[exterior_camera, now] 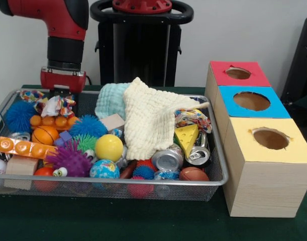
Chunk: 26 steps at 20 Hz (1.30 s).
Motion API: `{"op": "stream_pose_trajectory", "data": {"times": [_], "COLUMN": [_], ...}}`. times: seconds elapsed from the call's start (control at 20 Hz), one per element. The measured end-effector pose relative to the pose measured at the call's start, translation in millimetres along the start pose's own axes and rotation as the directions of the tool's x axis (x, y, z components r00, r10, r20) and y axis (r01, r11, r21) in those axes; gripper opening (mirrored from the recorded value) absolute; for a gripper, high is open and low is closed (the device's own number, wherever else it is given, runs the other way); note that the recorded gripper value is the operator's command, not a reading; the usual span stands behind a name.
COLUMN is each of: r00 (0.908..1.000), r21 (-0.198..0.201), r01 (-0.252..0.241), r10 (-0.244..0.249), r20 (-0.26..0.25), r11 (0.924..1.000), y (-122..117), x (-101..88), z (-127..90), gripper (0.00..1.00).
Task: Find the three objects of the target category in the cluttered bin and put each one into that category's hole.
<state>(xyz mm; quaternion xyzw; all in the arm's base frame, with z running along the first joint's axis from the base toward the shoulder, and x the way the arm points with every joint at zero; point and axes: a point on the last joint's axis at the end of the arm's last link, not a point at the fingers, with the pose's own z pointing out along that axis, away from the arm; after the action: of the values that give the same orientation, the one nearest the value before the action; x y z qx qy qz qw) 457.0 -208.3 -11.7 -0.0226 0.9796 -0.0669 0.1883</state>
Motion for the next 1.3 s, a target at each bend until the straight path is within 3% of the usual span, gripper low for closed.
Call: {"op": "stream_pose_trajectory", "data": {"times": [0.55,1.05,1.3], "r00": [0.9996,1.0,0.9989], "r21": [0.064,0.05,0.042], "r01": [-0.011,-0.006,-0.034], "r10": [0.01,0.006,0.035], "r20": [0.028,0.001,-0.031], "r11": [0.9979,0.9987,0.9985], "y": [-32.9,-24.9,-21.1], "x": [-39.9,-34.9,-30.2], "z": [-42.5,-37.7,-34.1], "gripper": [1.0,1.0,1.0]}}
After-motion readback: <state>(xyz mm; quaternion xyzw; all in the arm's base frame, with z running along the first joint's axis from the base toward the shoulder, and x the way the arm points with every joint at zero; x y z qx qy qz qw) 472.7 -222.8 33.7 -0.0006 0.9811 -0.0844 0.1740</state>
